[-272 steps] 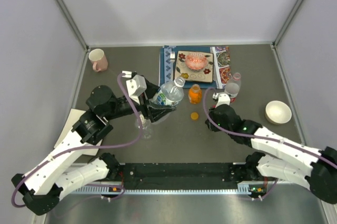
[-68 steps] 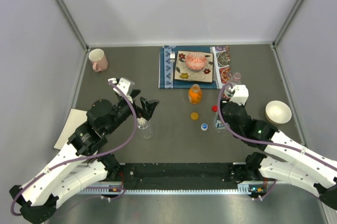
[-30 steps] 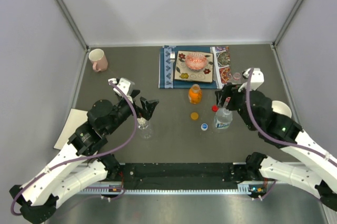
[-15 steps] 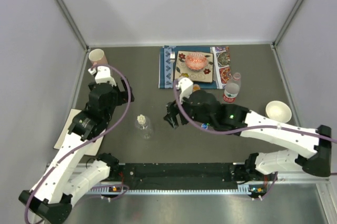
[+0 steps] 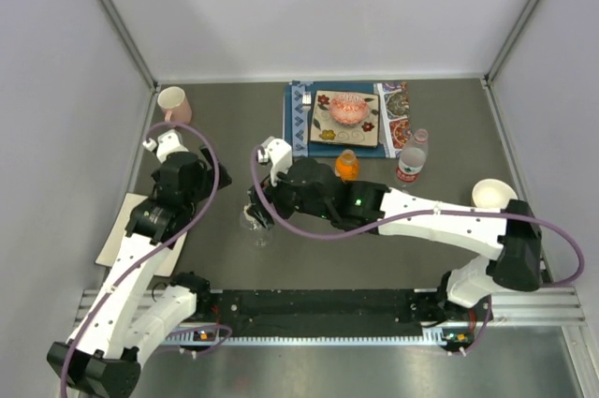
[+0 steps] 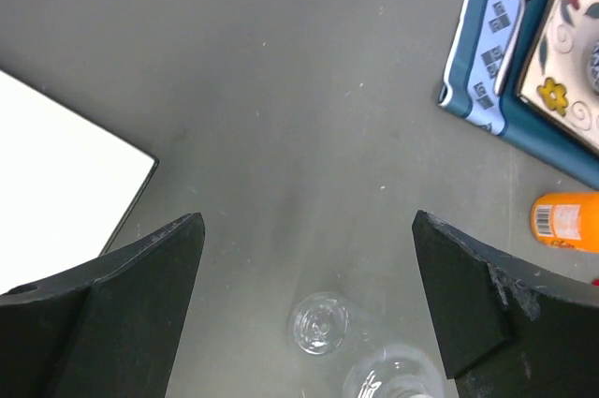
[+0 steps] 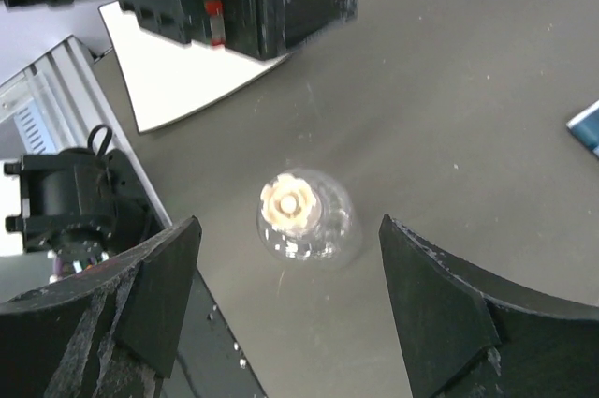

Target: Unscrew the bottle caps

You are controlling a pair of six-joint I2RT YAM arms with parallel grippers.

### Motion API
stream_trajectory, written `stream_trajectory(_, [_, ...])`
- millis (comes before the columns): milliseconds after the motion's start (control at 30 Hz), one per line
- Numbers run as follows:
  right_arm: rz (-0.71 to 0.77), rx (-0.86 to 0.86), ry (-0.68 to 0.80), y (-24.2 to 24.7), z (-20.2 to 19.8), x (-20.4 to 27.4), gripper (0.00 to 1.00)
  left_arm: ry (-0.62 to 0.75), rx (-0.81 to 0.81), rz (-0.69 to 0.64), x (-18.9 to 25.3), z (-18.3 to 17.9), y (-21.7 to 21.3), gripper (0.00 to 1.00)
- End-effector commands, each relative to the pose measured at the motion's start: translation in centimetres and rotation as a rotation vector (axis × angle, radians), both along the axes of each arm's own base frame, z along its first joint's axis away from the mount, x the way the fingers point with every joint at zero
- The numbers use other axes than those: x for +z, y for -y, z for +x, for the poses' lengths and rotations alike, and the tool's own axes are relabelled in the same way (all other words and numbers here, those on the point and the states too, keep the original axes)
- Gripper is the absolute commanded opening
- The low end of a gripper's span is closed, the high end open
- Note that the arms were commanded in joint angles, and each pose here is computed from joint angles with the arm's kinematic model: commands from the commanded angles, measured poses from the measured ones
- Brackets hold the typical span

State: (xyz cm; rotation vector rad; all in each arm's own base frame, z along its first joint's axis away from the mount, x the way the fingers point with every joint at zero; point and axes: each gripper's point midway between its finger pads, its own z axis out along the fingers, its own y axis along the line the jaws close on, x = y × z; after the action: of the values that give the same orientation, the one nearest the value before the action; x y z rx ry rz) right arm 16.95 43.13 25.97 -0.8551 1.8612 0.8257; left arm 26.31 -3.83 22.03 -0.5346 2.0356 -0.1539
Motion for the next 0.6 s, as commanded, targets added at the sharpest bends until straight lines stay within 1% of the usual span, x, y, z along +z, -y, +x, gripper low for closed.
stream_trajectory(0, [0.041, 0.013, 0.052, -2.5, 0.6, 2.0, 0.77, -0.022, 0.053, -0.053, -1.1, -0.6, -0.2, 0.99])
stream_trajectory(33, [0.021, 0.015, 0.045, -3.0, 0.8, 1.0, 0.78, -0.034, 0.071, -0.055, -1.5, -0.8, -0.4, 0.99])
stream_trajectory(133, [0.003, 0.030, 0.034, -3.7, 0.7, 0.0, 0.77, -0.062, 0.088, -0.043, -2.6, -1.2, -0.9, 0.99])
stream_trajectory(400, [-0.040, 0.042, 0.008, -4.7, 0.7, -2.7, 0.76, -0.059, 0.084, -0.041, -3.2, -1.6, -1.0, 0.99])
stream_trajectory(567, [-0.057, 0.054, -0.018, -5.0, 0.4, -4.1, 0.72, -0.070, 0.080, -0.043, -3.8, -1.5, -0.9, 0.99])
